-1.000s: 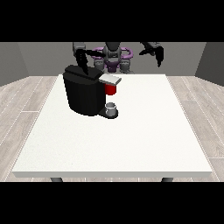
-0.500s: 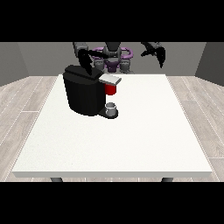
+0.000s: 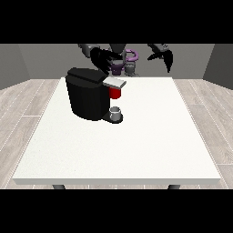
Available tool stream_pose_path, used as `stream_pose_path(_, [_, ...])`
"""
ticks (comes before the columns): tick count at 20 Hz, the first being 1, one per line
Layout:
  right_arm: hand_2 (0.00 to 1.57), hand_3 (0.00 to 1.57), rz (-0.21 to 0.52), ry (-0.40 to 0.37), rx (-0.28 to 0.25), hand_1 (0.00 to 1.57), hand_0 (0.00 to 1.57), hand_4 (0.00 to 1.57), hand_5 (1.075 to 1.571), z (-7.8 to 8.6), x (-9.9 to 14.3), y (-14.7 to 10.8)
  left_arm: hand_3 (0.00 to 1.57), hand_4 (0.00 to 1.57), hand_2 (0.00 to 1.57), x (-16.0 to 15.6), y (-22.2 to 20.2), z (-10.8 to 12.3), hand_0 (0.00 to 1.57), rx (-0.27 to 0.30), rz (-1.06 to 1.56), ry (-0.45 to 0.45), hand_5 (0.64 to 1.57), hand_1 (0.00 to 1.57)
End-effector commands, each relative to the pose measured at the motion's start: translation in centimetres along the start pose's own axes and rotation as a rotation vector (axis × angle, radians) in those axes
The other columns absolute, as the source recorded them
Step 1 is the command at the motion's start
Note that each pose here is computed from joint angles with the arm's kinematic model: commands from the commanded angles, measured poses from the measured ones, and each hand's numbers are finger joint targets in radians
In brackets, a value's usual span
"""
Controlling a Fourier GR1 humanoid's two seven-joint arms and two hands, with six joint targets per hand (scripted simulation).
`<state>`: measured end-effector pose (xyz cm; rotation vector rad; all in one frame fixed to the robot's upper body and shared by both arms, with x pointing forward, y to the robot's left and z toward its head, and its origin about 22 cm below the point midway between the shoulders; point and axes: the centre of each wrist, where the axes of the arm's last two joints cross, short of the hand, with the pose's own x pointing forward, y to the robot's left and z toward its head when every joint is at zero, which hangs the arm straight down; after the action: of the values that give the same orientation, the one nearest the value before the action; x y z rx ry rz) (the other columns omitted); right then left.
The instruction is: Insert the coffee pod into the coffee machine and close the lid
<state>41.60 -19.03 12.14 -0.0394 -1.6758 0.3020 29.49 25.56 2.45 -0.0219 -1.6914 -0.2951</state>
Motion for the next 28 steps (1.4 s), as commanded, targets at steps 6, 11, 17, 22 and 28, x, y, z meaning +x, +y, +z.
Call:
stream_pose_path(6, [0.0, 0.0, 0.086, -0.071, 0.061, 0.0, 0.0, 0.0, 1.571, -2.0, 4.1, 3.5, 0.0, 0.36, 0.0, 0.9, 1.9, -0.6, 0.0, -0.002, -0.026, -0.021, 1.571, 0.0])
stream_pose_path(11, [0.0, 0.0, 0.148, -0.097, 0.102, 0.0, 0.0, 0.2, 1.571, -2.5, 6.6, 7.5, 0.0, 0.33, 0.0, -1.7, -1.5, 0.5, 0.0, -0.03, -0.003, -0.001, 1.571, 0.0])
stream_pose_path(17, [0.0, 0.0, 0.184, -0.166, 0.037, 0.0, 0.0, 0.16, 1.571, -3.9, 8.6, 5.8, 0.0, 0.44, 0.0, 1.7, 0.2, -1.3, 0.0, -0.026, -0.023, -0.066, 1.571, 0.0])
stream_pose_path(22, [0.0, 0.0, 0.232, -0.213, 0.016, 0.0, 0.0, 0.09, 1.571, -4.9, 12.6, 6.1, 0.0, 0.43, 0.0, 2.6, 0.9, -2.2, 0.0, -0.064, -0.026, -0.131, 1.571, 0.0])
stream_pose_path(28, [0.0, 0.0, 0.282, -0.267, -0.001, 0.0, 0.0, 0.0, 1.571, -5.8, 17.4, 4.4, 0.0, 0.37, 0.0, 4.0, -0.8, -3.3, 0.0, -0.088, -0.014, -0.179, 1.571, 0.0])
